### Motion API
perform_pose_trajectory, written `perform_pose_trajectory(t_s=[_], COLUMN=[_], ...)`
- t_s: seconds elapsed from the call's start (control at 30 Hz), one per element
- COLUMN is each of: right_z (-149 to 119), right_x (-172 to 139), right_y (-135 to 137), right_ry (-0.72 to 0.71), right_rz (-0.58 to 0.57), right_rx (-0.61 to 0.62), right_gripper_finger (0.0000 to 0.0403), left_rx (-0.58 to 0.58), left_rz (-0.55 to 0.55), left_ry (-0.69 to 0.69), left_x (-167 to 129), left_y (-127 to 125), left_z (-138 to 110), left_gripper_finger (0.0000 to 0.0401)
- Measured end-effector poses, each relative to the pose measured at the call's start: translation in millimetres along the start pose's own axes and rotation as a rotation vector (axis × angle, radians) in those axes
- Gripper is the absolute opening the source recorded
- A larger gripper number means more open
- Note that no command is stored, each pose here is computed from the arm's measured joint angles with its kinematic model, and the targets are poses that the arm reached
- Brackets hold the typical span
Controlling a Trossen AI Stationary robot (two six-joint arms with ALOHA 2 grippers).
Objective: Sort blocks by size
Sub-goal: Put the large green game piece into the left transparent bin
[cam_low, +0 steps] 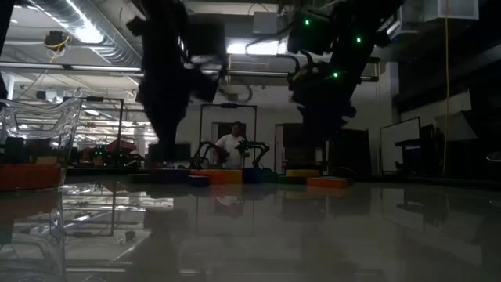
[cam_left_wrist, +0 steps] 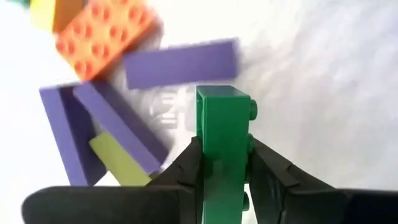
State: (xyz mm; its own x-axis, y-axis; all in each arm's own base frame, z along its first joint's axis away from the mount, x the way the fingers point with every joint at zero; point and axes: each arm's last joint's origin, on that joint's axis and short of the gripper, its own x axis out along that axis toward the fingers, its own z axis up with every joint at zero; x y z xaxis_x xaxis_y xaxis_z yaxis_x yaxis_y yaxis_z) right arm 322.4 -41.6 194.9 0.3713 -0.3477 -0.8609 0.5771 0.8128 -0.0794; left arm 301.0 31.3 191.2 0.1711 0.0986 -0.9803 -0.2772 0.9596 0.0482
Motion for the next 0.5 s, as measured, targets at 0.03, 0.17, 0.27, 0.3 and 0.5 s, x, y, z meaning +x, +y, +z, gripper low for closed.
perform_pose_trajectory(t_s=[0.03, 0.17, 0.27, 0.3, 0.5], right_z=[-1.6, -6.6, -10.9, -12.5, -24.9], right_x=[2.1, 9.6, 14.3, 15.2, 21.4], right_y=[-2.9, -12.5, -18.6, -19.0, -20.5], right_ry=[0.011, 0.039, 0.059, 0.065, 0.098], right_rz=[-0.009, -0.028, -0.044, -0.045, -0.055], right_rx=[0.019, 0.098, 0.153, 0.162, 0.202], right_gripper_finger=[0.0223, 0.0223, 0.0223, 0.0223, 0.0223], left_rx=[0.003, 0.008, 0.015, 0.009, -0.035], left_rz=[-0.020, -0.068, -0.092, -0.100, -0.140], left_ry=[-0.024, -0.121, -0.176, -0.196, -0.243], left_x=[-7.9, -42.3, -67.3, -75.6, -116.7], left_y=[-1.0, -3.3, -5.3, -5.8, -8.6], left_z=[1.7, 1.5, -6.6, -10.3, -42.3], left_gripper_finger=[0.0071, 0.0071, 0.0071, 0.0071, 0.0071])
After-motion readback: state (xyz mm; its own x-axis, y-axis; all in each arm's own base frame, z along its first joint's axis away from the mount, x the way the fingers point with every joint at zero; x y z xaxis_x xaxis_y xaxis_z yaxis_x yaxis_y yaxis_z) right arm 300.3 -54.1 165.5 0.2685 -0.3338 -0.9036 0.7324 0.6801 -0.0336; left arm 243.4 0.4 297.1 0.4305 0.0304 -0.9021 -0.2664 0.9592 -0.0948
